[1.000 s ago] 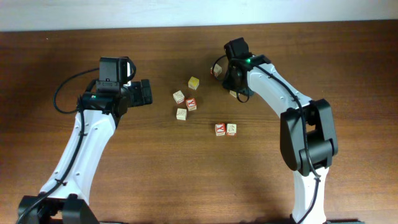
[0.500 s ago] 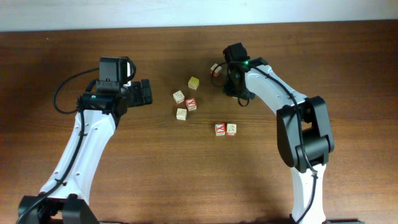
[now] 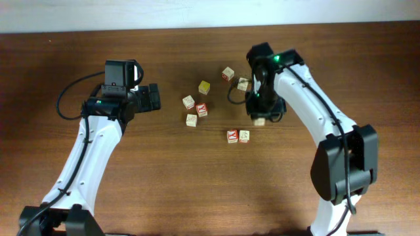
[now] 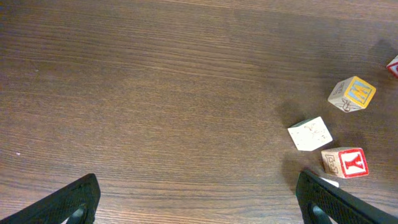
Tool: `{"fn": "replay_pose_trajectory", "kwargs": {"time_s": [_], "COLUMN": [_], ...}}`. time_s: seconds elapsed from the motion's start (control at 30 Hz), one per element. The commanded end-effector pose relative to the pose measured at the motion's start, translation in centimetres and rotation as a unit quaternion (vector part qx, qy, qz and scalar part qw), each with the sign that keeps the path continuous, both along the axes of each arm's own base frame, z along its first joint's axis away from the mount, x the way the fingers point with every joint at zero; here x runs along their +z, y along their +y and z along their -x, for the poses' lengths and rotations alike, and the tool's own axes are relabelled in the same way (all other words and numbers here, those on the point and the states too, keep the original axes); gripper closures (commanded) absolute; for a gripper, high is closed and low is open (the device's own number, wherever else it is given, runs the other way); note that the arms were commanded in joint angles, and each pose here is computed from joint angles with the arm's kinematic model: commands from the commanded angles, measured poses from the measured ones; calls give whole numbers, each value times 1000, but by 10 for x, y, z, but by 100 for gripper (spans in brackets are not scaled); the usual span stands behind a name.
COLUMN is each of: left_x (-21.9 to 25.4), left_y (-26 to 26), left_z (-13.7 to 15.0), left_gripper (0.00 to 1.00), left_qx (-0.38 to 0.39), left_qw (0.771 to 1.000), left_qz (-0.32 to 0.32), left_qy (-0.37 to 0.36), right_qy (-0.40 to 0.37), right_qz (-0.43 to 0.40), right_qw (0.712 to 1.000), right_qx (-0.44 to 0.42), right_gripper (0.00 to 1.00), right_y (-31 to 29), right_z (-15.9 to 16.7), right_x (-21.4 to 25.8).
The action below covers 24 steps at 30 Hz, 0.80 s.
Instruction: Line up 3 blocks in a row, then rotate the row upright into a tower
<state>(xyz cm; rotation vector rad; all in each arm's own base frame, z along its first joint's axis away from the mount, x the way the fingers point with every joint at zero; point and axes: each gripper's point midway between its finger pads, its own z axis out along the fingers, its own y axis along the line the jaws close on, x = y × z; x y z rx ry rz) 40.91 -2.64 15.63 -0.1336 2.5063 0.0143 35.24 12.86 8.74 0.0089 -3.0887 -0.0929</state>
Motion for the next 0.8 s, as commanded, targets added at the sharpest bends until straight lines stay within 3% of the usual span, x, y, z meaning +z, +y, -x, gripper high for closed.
{"fn": "replay_pose_trajectory", "kwargs": {"time_s": [0.0,0.2,0.37,0.4,0.47,0.63,0.77], "left_x": [5,5,5,5,5,5,5], "left_y": [1,1,1,1,1,1,1], "left_z": [-4,-4,-4,-4,-4,-4,-4], "left_gripper": [1,1,1,1,1,1,1], "left_qx": [7,7,7,7,7,7,7], "left_qw": [1000,1000,1000,1000,1000,1000,1000], "left_qz": [2,2,1,2,2,1,1], "left_qy": [-8,-8,-8,-8,-8,-8,-8], "right_qy": [29,11,3,7,14,24,-10], "right_qz": [8,2,-5,-8,-18,-15,34], "right_qw": [999,999,999,999,999,999,999], "right_qx": [-32,-41,-40,-40,-41,-36,-41], "right_gripper": [71,71,69,61,57,57,58], "right_y": [-3,1,3,4,7,8,-12], "right_z": [16,20,19,21,23,22,1], "right_x": [-30,-75,-84,-84,-82,-63,-25]}}
